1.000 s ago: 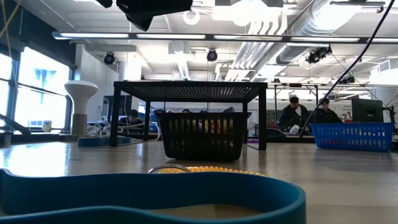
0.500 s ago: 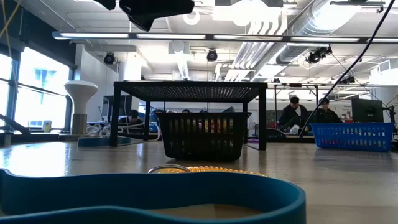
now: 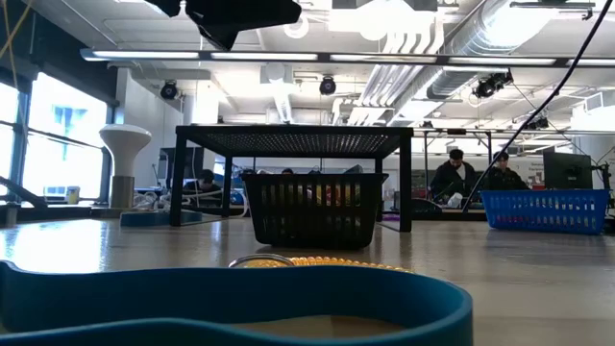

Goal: Pick & Place Office Desk Supplies
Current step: Put the purple spring keychain into the blue bin

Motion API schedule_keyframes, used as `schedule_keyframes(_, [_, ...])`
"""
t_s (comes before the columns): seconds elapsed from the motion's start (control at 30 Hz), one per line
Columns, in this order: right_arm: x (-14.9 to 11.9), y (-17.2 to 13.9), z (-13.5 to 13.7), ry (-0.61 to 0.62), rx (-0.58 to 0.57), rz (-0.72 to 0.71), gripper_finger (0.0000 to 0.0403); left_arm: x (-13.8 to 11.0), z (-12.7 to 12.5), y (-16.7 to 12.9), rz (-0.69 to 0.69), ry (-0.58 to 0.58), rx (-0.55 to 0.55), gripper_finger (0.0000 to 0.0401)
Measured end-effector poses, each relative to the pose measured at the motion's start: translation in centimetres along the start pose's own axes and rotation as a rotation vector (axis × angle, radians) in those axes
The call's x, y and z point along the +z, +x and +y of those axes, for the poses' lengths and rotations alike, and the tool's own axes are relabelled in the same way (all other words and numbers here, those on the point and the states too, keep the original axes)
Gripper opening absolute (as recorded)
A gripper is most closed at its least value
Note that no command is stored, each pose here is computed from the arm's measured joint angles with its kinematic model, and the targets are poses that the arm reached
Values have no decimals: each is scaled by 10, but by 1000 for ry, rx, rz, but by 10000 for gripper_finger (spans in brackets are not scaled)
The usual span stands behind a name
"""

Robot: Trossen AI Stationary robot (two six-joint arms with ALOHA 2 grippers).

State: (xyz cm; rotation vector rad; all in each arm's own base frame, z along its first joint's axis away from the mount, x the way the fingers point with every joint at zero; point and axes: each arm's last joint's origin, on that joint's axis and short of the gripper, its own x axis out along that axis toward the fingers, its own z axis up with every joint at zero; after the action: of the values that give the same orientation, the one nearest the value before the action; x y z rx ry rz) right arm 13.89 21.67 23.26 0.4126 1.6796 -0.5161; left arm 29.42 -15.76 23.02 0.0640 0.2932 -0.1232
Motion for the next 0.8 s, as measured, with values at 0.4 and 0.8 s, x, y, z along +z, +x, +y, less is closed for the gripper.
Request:
schedule_keyframes(0.4, [57, -39, -8, -71, -81, -427, 151, -7, 25, 9, 99, -22, -5, 143])
schedule_keyframes(0.8, [164, -87, -97, 59, -434, -591, 151, -14, 41, 12, 179, -56, -12, 143])
